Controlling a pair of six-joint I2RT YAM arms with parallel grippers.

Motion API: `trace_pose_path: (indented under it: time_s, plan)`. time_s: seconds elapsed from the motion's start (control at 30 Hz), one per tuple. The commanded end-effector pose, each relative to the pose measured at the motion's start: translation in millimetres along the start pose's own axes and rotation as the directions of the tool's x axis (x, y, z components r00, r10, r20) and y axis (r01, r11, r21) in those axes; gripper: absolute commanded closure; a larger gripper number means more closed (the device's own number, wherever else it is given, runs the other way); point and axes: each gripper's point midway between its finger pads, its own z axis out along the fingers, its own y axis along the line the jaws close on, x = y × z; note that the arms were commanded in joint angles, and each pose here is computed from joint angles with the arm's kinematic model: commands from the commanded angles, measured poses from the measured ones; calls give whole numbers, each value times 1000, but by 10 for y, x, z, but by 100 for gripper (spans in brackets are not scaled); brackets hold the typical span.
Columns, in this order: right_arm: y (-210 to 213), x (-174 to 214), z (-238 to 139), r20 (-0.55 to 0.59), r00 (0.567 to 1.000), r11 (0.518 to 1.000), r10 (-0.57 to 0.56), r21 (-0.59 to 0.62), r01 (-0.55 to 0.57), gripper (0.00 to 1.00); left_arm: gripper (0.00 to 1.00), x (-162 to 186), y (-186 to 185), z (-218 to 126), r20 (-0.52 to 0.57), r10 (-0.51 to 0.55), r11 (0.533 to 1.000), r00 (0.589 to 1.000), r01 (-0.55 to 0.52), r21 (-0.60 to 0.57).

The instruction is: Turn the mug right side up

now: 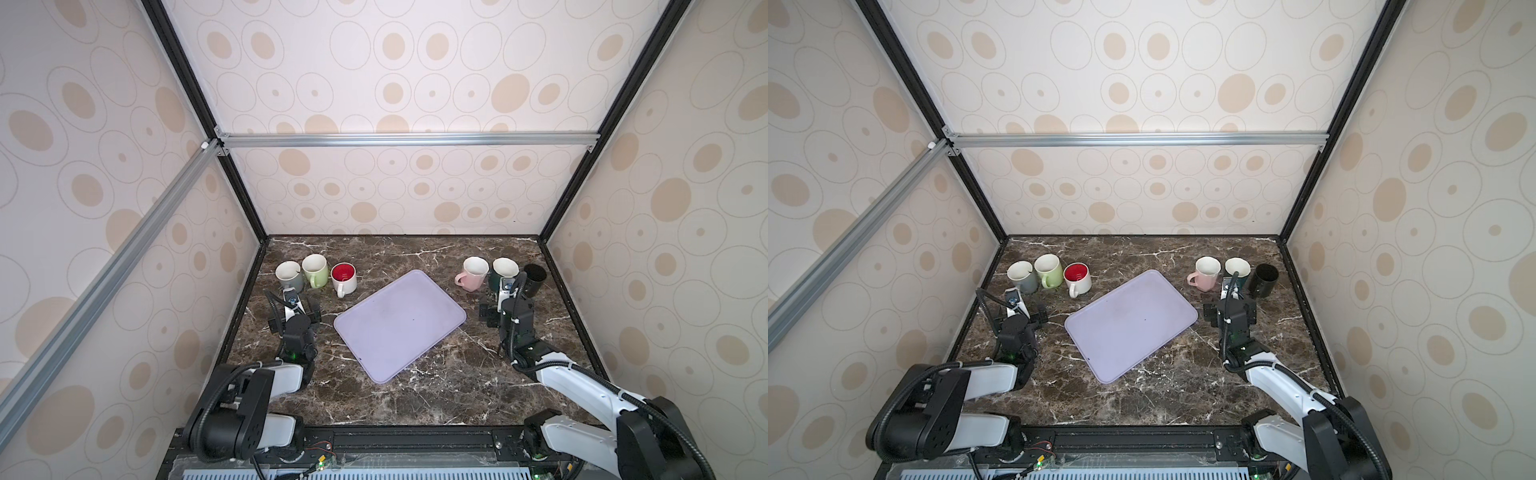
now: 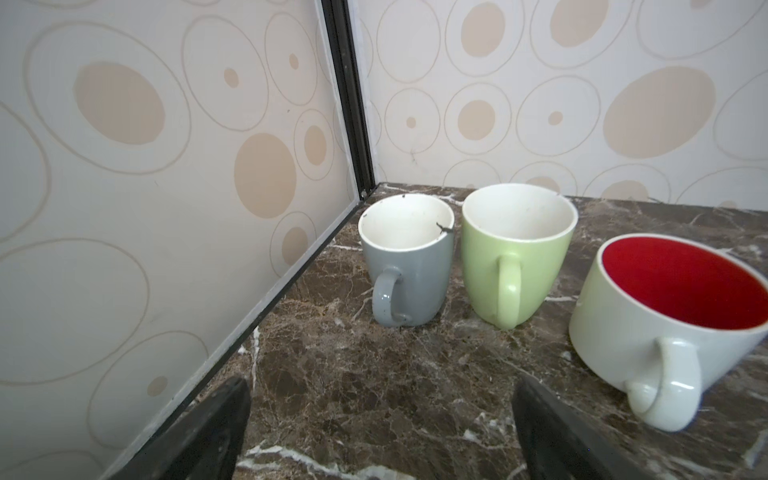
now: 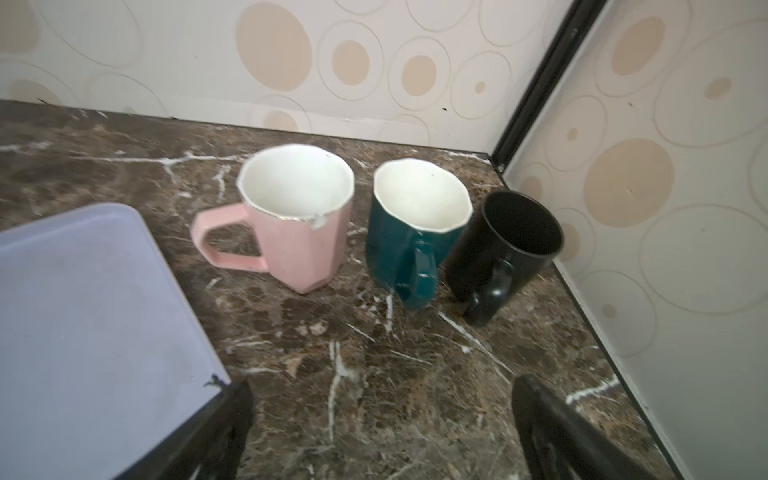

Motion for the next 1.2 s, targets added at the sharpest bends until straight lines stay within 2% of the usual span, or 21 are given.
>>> trace_pose_path:
  time_s: [0.0, 0.17, 0.3, 0.47, 0.5, 0.63, 0.77, 0.93, 1.0, 1.07, 1.17]
  plan:
    - [-222, 24, 141, 33, 999, 989, 29, 142, -34, 0, 2, -175, -5, 107, 83, -68, 998, 994, 67, 13]
    - [-282, 49, 382, 11, 1000, 980, 24, 195, -25, 0, 2, -131, -60, 208, 49, -69, 996, 996, 67, 51]
    - [-355, 143, 561, -34, 999, 973, 29, 229, -20, 0, 2, -134, -203, 214, 55, -38, 992, 998, 31, 125]
    - [-247, 192, 669, -33, 999, 988, 20, 153, -15, 0, 2, -89, -265, 107, 91, -42, 980, 995, 24, 198]
    - [-228, 205, 697, -48, 999, 989, 5, 151, 2, 0, 2, -108, -245, 86, 118, -44, 981, 992, 21, 194]
    - [-235, 212, 702, -44, 999, 988, 18, 151, -11, 0, 2, -78, -260, 97, 94, -40, 980, 995, 21, 199]
    - [-301, 246, 700, -34, 997, 990, 76, 124, -71, 0, 2, -85, -260, 97, 99, -42, 980, 994, 21, 199]
    - [-169, 373, 711, -28, 994, 994, 104, -39, -105, 0, 2, -89, -259, 95, 101, -42, 980, 994, 21, 199]
    - [-159, 342, 717, 29, 995, 994, 100, -48, -98, 0, 2, -94, -257, 93, 105, -42, 980, 994, 20, 198]
    - [-135, 384, 708, -29, 995, 993, 97, -60, -99, 0, 2, -99, -253, 88, 108, -43, 980, 993, 21, 198]
    - [-138, 361, 716, 2, 995, 994, 98, -57, -97, 0, 2, -97, -258, 87, 106, -42, 980, 993, 20, 199]
